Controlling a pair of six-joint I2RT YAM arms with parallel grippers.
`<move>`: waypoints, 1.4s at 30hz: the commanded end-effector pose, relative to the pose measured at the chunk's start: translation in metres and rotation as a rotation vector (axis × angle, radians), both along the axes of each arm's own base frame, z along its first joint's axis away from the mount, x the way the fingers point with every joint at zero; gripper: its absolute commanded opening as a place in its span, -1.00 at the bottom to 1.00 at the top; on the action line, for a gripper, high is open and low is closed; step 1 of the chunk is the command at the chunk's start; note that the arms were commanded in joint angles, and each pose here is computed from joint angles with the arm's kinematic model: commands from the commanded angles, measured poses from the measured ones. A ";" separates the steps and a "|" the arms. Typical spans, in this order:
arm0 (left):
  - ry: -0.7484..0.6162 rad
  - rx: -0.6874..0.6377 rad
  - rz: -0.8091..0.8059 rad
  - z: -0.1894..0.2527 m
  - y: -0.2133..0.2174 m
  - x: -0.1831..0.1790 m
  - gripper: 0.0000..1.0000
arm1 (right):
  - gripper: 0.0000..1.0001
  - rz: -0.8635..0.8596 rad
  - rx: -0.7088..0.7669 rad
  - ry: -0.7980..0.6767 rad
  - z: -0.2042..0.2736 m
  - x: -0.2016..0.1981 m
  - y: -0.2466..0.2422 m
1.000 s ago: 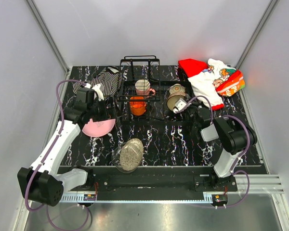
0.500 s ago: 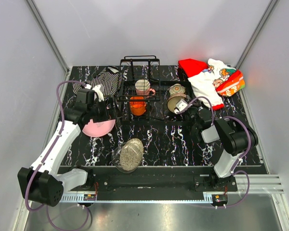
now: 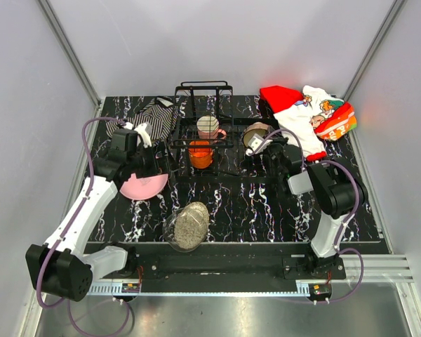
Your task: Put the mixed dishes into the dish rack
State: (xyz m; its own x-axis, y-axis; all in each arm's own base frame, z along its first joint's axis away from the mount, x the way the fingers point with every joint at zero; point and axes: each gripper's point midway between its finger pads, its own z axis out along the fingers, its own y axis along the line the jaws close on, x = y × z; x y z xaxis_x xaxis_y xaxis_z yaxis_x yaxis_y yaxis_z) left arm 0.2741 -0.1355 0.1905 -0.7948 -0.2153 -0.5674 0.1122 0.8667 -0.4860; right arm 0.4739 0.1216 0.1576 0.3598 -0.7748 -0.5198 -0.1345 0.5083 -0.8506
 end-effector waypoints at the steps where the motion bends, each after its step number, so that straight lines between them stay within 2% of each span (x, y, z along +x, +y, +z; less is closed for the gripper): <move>1: -0.055 -0.020 -0.013 0.009 -0.001 0.005 0.98 | -1.00 -0.046 -0.053 -0.346 0.085 0.000 -0.006; 10: -0.052 -0.024 -0.015 0.007 -0.001 0.005 0.98 | -1.00 -0.010 -0.181 -0.361 0.076 -0.012 0.000; 17: -0.052 -0.032 -0.015 0.006 -0.001 0.004 0.98 | -1.00 0.077 -0.220 -0.329 0.058 -0.032 0.010; 31: -0.048 -0.031 -0.010 0.003 0.001 0.003 0.98 | -1.00 0.142 -0.171 -0.241 0.032 -0.054 0.023; 32: -0.050 -0.033 -0.010 0.004 0.000 0.003 0.98 | -0.83 0.143 -0.166 -0.236 0.031 -0.055 0.024; 37: -0.048 -0.038 -0.011 0.004 0.000 0.002 0.98 | -0.26 0.140 -0.142 -0.229 0.033 -0.058 0.023; 38: -0.052 -0.036 -0.011 0.004 0.000 0.002 0.98 | -0.07 0.141 -0.129 -0.224 0.033 -0.058 0.022; 40: -0.051 -0.036 -0.011 0.004 0.000 0.002 0.98 | 0.10 0.141 -0.111 -0.225 0.036 -0.058 0.023; 42: -0.054 -0.038 -0.013 0.005 0.000 0.001 0.98 | 0.43 0.143 -0.070 -0.221 0.041 -0.058 0.023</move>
